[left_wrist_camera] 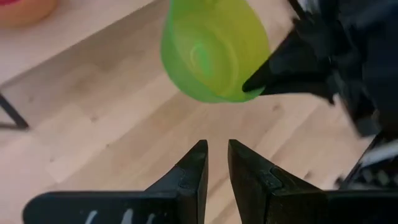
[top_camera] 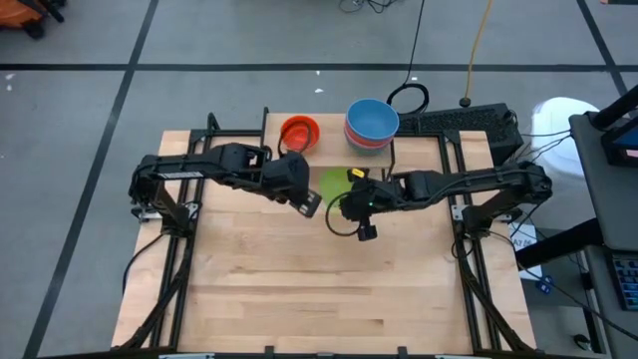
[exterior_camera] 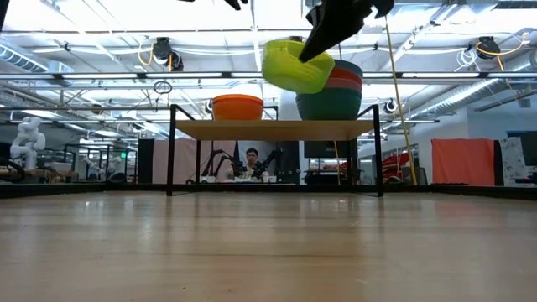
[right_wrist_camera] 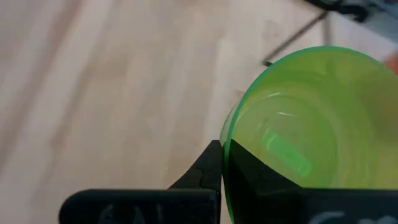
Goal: Place and stack bowls onto a shelf
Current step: Stack the transparent green bowl on top of the transparent orange bowl on the shelf
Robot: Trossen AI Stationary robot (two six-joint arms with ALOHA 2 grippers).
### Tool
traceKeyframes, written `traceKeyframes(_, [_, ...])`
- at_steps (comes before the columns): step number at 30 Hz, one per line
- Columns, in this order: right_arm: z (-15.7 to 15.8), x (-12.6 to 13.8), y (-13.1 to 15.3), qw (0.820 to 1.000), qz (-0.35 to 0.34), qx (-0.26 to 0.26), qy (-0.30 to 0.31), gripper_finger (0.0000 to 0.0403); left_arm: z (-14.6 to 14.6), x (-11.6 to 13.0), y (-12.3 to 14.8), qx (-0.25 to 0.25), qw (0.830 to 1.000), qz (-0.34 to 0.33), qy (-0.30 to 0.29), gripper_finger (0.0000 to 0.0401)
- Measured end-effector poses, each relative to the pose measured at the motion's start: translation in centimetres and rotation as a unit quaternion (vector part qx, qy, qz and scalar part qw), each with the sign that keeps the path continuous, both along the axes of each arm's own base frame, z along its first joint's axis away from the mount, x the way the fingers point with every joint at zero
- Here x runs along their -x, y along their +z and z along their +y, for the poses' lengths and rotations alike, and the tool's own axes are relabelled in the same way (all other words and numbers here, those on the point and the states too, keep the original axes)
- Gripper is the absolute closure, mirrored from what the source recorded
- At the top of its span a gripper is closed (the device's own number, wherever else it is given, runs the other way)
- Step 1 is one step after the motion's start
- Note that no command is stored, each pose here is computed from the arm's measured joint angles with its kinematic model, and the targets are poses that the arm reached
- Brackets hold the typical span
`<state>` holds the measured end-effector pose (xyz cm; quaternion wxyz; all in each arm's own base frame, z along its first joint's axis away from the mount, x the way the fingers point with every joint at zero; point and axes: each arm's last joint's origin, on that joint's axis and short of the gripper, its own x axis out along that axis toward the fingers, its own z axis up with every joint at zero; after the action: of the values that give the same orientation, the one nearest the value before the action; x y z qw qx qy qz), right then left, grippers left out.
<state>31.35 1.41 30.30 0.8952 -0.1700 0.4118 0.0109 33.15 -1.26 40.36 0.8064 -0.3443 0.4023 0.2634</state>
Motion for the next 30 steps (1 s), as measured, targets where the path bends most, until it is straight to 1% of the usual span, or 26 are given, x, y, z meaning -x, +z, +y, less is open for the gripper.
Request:
traceKeyframes(1, [0.1, 0.0, 0.0, 1.000, 0.000, 0.017, -0.006, 0.0403, 0.1, 0.0, 0.0, 0.009, 1.000, -0.003, 0.016, 0.0334])
traceKeyframes(4, [0.5, 0.1, 0.0, 0.999, 0.002, 0.053, -0.008, 0.0403, 0.3, -0.3, -0.3, 0.019, 0.999, -0.003, 0.040, 0.0334])
traceKeyframes(9, [1.6, 0.1, 0.1, 0.997, 0.002, 0.077, 0.031, 0.0403, 0.7, -1.6, -1.5, 0.019, 0.998, 0.007, 0.054, 0.0334])
traceKeyframes(14, [2.7, 0.2, 0.2, 0.995, -0.005, 0.087, 0.054, 0.0403, 1.2, -2.5, -2.2, 0.012, 0.998, 0.007, 0.053, 0.0334])
traceKeyframes(17, [3.2, 0.2, 0.2, 0.994, -0.007, 0.087, 0.062, 0.0403, 1.5, -2.7, -2.3, 0.016, 0.998, 0.006, 0.062, 0.0334])
traceKeyframes(25, [3.4, 0.3, 0.2, 0.994, -0.007, 0.088, 0.065, 0.0403, 1.5, -3.0, -2.1, 0.020, 0.998, -0.010, 0.061, 0.0334])
traceKeyframes(27, [3.4, 0.3, 0.2, 0.994, -0.007, 0.088, 0.065, 0.0403, 1.5, -2.9, -2.1, 0.017, 0.998, -0.008, 0.056, 0.0334])
traceKeyframes(30, [3.5, 0.3, 0.2, 0.994, -0.004, 0.087, 0.069, 0.0403, 1.5, -3.6, -3.0, 0.009, 0.999, 0.009, 0.047, 0.0334])
